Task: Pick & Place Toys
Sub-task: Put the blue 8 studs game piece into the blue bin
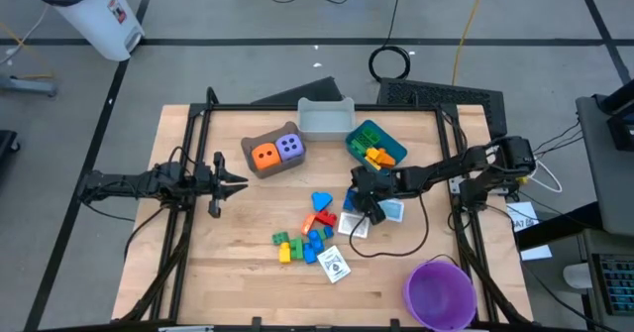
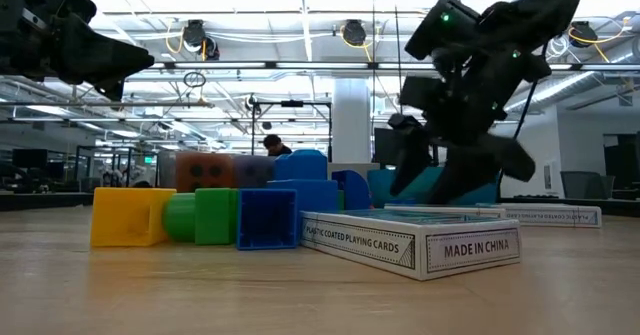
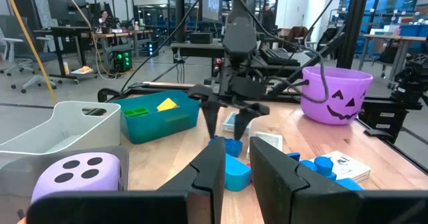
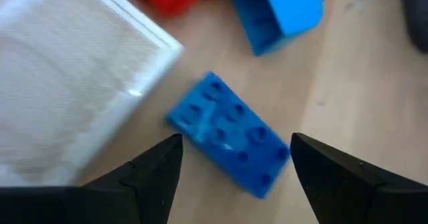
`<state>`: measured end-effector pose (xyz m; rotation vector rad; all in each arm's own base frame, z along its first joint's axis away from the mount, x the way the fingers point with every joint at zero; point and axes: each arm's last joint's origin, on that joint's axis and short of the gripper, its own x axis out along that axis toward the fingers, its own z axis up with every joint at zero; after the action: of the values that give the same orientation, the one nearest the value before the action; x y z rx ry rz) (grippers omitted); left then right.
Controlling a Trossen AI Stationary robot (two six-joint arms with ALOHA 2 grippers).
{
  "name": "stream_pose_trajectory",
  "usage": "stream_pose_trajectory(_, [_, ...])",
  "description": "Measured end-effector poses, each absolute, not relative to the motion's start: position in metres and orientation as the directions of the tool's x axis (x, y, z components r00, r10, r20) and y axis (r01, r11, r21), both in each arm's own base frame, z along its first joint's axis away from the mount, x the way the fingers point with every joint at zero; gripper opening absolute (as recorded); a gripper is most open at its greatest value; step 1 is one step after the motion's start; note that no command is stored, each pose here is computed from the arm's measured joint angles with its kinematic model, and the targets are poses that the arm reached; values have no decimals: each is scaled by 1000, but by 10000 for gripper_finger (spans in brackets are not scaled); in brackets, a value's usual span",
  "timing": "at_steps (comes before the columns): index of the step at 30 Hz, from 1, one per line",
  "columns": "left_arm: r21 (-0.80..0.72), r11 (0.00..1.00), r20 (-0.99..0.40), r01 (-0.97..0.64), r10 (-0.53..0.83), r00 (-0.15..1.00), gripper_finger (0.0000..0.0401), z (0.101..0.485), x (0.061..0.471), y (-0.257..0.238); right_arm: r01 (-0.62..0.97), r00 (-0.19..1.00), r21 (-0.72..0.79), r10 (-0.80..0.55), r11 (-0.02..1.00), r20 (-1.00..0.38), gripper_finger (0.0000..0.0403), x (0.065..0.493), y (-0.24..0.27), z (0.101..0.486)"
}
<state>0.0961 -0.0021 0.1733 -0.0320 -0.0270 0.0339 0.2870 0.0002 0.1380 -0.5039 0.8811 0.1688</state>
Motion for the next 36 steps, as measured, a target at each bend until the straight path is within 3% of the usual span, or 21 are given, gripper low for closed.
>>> stream_pose_trajectory(8, [-33, 999, 27, -34, 34, 999, 76, 173, 96, -2, -363, 641, -399, -86, 842, -763, 270, 293, -2, 129])
stream_pose_trajectory(17, [-32, 999, 26, -33, 34, 999, 76, 173, 96, -2, -314, 609, -219, 19, 924, -793, 265, 292, -11, 122])
stream_pose_trajectory(24, [-32, 999, 27, -33, 34, 999, 76, 173, 96, -2, -283, 570, -110, 74, 953, -819, 220, 288, -14, 119])
stream_pose_trajectory(32, [-32, 999, 27, -33, 34, 999, 76, 173, 96, -2, -269, 562, -90, 80, 959, -823, 152, 287, -14, 119])
stream_pose_trajectory(36, [-33, 999, 27, -34, 34, 999, 76, 173, 96, -2, -266, 571, -96, 76, 959, -817, 138, 283, -14, 127])
